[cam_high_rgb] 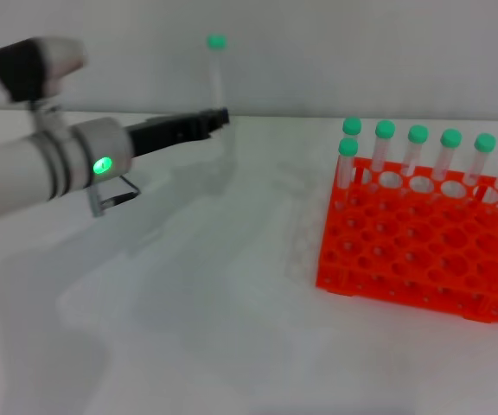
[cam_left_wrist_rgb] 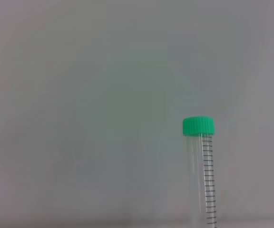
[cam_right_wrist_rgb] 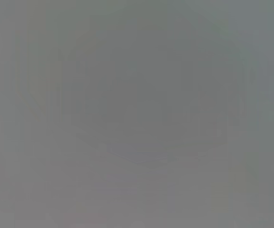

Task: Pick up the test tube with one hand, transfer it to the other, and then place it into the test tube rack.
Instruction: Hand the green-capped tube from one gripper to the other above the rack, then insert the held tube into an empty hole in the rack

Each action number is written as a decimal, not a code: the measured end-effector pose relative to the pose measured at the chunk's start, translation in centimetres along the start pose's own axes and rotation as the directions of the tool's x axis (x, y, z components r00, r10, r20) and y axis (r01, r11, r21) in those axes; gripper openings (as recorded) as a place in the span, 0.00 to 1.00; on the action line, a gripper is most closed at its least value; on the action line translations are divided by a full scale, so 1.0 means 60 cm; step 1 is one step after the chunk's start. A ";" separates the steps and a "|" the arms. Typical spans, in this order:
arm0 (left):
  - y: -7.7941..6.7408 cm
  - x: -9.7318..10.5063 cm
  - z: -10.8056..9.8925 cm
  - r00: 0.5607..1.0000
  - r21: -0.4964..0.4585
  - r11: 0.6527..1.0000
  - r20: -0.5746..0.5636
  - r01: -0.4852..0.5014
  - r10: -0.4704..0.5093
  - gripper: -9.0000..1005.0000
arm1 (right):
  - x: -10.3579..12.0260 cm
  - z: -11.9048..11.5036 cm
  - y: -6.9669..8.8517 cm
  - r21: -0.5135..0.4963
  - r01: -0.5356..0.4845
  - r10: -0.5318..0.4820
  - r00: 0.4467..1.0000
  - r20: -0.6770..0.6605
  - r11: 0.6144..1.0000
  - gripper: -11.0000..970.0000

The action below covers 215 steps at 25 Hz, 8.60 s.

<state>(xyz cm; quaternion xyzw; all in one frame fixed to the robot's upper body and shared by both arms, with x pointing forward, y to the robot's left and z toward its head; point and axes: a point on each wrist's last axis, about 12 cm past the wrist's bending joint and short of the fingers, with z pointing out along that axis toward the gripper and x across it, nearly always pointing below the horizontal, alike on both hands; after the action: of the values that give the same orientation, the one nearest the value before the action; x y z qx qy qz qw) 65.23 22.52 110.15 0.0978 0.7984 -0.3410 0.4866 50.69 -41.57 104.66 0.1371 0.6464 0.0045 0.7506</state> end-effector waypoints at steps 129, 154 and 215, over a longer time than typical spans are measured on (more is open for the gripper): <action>-0.190 0.204 0.010 0.816 0.230 0.790 0.286 -0.568 0.503 0.41 | -0.029 0.027 0.274 -0.920 -0.202 -0.015 0.975 -0.220 0.335 0.22; -0.042 0.278 -0.182 0.792 -0.472 0.801 0.294 -0.368 0.536 0.71 | -0.074 0.152 0.339 -0.924 0.013 -0.315 0.942 -0.117 0.383 0.22; -0.019 0.267 -0.197 0.793 -0.557 0.775 0.306 -0.300 0.526 0.71 | -0.038 0.172 0.370 -0.910 0.039 -0.542 0.813 -0.211 0.413 0.23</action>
<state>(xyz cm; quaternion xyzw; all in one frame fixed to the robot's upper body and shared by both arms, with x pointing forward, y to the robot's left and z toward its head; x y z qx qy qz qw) 48.12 26.39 100.61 0.0711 0.6809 -0.0259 0.7285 64.16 -22.70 112.88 -0.3910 0.7268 0.2316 0.5150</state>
